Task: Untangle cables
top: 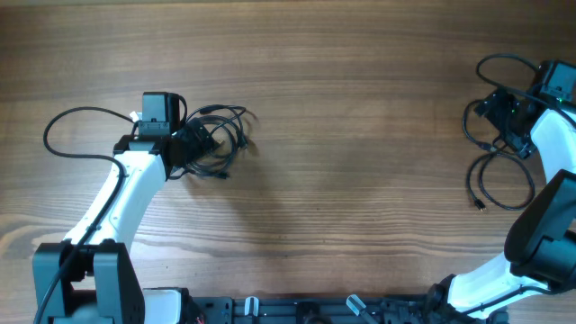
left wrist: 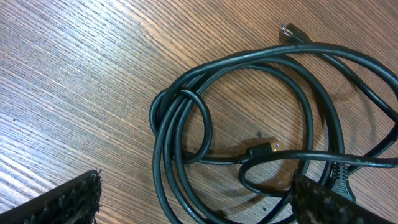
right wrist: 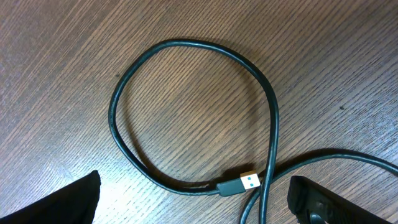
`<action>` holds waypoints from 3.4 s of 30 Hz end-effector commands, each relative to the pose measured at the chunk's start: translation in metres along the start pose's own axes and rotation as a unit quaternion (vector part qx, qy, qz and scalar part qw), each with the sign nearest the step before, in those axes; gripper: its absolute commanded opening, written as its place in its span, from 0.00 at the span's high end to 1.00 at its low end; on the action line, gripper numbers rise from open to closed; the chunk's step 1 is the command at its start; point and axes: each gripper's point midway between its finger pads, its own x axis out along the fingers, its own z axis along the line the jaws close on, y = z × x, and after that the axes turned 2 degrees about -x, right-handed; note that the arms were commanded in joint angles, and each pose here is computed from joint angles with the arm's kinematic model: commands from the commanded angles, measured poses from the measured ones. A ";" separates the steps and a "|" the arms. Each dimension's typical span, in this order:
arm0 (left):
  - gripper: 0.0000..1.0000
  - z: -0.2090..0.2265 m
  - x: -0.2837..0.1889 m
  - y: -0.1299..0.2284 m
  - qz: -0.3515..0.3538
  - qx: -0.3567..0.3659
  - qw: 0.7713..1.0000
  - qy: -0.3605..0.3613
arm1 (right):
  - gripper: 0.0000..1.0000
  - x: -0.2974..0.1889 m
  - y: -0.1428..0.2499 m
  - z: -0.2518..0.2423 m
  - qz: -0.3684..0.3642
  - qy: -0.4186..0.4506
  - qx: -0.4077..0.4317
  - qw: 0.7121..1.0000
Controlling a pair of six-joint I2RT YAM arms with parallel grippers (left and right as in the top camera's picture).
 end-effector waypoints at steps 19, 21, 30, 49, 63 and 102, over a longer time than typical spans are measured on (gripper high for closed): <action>0.00 0.003 0.005 0.003 0.008 -0.004 1.000 -0.003 | 0.00 -0.006 -0.007 0.005 -0.009 -0.012 0.006 1.000; 0.00 0.003 0.005 0.003 0.008 -0.004 1.000 -0.003 | 0.00 -0.006 -0.007 0.005 -0.009 -0.012 0.006 1.000; 0.66 -0.025 -0.001 0.005 0.025 0.029 0.997 0.073 | 0.00 -0.006 -0.007 0.005 -0.009 -0.012 0.006 1.000; 0.72 -0.024 0.052 -0.011 -0.006 0.002 1.000 0.008 | 0.00 -0.007 -0.007 0.006 -0.010 -0.013 0.006 1.000; 0.77 -0.026 0.040 -0.022 -0.015 0.004 1.000 -0.007 | 0.00 -0.006 -0.007 0.006 -0.009 -0.013 0.006 1.000; 0.80 0.018 0.056 0.024 0.055 0.002 0.992 -0.110 | 0.00 -0.006 -0.007 0.005 -0.009 -0.012 0.006 1.000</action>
